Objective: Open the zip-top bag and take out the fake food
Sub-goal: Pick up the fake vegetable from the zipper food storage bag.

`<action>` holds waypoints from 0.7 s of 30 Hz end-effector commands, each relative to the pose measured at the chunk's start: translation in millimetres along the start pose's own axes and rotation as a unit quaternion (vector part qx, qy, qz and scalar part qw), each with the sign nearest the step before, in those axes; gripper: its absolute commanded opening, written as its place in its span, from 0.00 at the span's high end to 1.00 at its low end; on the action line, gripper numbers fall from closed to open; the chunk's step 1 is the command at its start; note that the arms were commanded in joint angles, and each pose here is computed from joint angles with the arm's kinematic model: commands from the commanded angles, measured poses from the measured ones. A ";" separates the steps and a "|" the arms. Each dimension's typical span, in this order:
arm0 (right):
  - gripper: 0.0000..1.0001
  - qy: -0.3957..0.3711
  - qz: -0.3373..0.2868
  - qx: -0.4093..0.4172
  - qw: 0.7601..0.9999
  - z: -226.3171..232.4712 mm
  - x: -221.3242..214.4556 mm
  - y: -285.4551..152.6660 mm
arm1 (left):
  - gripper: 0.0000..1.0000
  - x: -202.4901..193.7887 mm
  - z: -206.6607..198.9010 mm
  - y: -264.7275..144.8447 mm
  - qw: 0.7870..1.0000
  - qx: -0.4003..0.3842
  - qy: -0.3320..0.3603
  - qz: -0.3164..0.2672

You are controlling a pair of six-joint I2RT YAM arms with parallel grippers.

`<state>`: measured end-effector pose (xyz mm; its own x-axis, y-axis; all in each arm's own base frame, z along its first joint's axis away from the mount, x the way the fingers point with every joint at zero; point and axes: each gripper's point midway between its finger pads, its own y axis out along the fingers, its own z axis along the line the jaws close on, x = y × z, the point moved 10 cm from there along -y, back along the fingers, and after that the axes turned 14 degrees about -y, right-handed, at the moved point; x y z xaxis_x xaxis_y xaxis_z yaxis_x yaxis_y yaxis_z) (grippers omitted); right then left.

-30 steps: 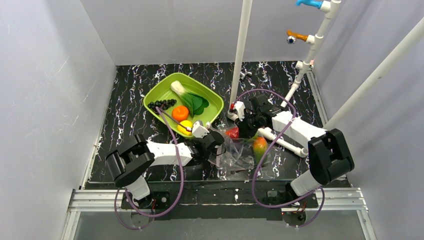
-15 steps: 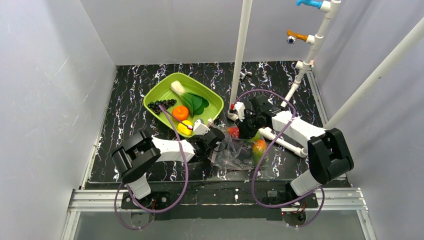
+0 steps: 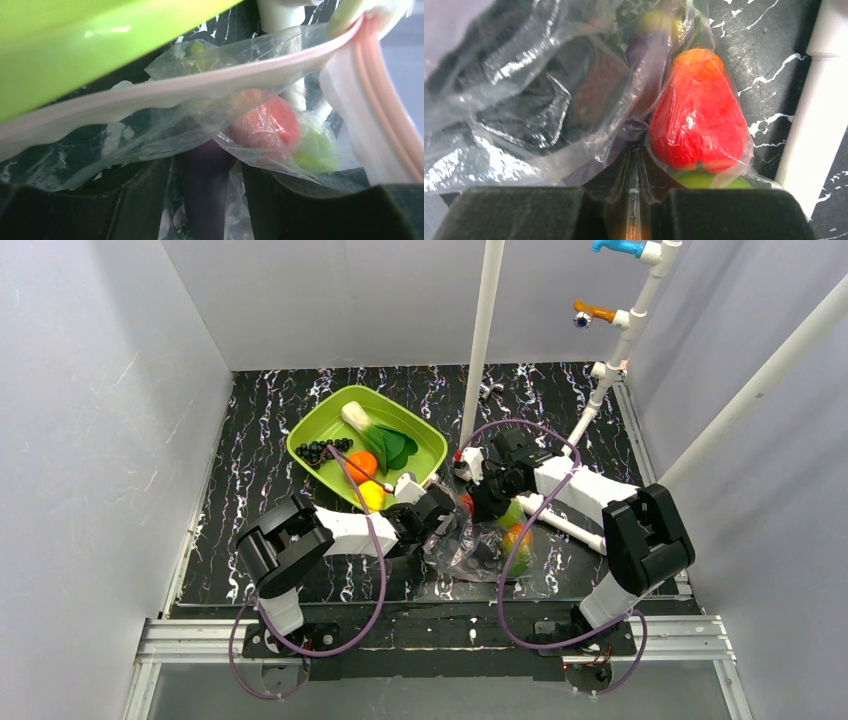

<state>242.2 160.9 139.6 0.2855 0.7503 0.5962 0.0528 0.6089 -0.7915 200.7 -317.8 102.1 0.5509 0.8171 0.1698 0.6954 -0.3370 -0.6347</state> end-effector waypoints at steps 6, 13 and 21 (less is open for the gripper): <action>0.83 0.002 0.008 0.028 1.000 1.5 6.7 2.2 | 0.63 -1.7 4.9 5.4 0.998 0.054 0.013 -0.006; 0.83 0.000 0.006 0.020 1.000 0.7 6.7 -2.0 | 0.63 1.2 16.4 12.0 0.999 0.053 0.008 0.011; 0.83 0.000 0.003 0.022 1.000 0.8 7.5 -4.7 | 0.49 1.4 20.3 22.8 0.998 0.037 0.002 0.044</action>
<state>241.3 161.5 136.9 0.3021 0.7631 0.5714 0.0120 0.5963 -0.8027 212.4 -324.8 99.7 0.5753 0.8121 0.0976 0.6654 -0.3953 -0.6332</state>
